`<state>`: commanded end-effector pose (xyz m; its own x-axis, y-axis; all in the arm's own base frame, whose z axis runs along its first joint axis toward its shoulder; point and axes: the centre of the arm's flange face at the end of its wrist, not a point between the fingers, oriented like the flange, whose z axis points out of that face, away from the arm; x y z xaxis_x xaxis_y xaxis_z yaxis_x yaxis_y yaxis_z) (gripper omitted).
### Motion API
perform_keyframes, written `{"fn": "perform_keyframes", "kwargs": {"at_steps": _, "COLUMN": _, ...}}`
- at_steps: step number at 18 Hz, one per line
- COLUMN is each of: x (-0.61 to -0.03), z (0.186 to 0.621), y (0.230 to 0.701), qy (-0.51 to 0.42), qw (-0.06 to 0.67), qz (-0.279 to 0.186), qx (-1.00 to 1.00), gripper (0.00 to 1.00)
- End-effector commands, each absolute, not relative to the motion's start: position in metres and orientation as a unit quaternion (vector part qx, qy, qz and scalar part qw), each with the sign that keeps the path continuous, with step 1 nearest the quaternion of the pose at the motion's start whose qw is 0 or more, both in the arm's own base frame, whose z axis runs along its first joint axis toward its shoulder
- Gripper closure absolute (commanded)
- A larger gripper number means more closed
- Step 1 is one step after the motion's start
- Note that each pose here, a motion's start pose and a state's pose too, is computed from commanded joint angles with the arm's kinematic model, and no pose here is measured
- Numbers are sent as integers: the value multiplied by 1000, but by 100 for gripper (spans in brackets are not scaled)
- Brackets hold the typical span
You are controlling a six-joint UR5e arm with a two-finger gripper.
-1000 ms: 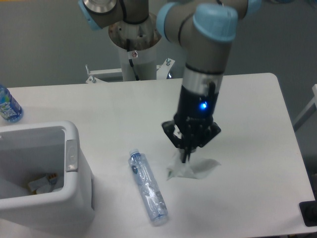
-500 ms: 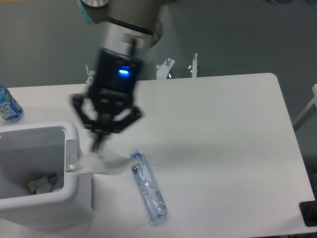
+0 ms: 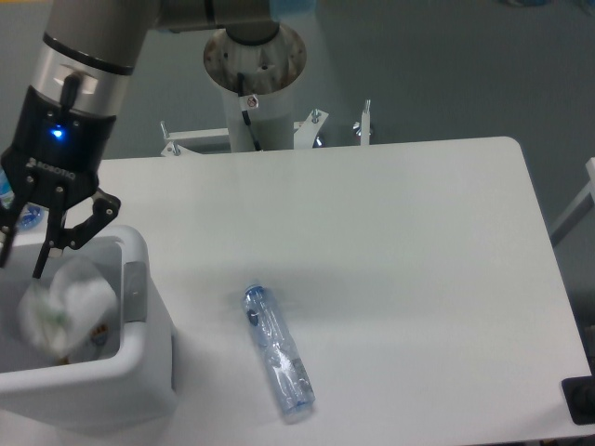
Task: Place the trash in the trash can
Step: 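Carry the wrapper over the white bin and open the gripper, then move the gripper to the clear water bottle and lower around it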
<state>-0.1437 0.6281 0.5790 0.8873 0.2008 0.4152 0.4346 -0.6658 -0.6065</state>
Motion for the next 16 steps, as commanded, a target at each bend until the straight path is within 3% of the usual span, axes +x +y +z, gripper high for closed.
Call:
{"fn": "perform_keyframes", "kwargs": {"at_steps": 2, "x": -158, "z": 575, "y": 627, "qy": -190, "qw": 366, "qz": -155, "qx": -898, "gripper": 0}}
{"fn": "perform_keyframes", "kwargs": {"at_steps": 9, "x": -324, "z": 499, "y": 613, "qy": -313, "qw": 326, "qz": -97, "qx": -887, "gripper": 0}}
{"fn": "perform_keyframes", "kwargs": {"at_steps": 13, "x": -378, "z": 443, "y": 607, "qy": -329, "qw": 296, "qz": -93, "qx": -892, "gripper": 0}}
{"fn": "perform_keyframes", "kwargs": {"at_steps": 16, "x": -403, "z": 401, "y": 609, "qy": -329, "qw": 257, "qz": -49, "qx": -908, "gripper": 0}}
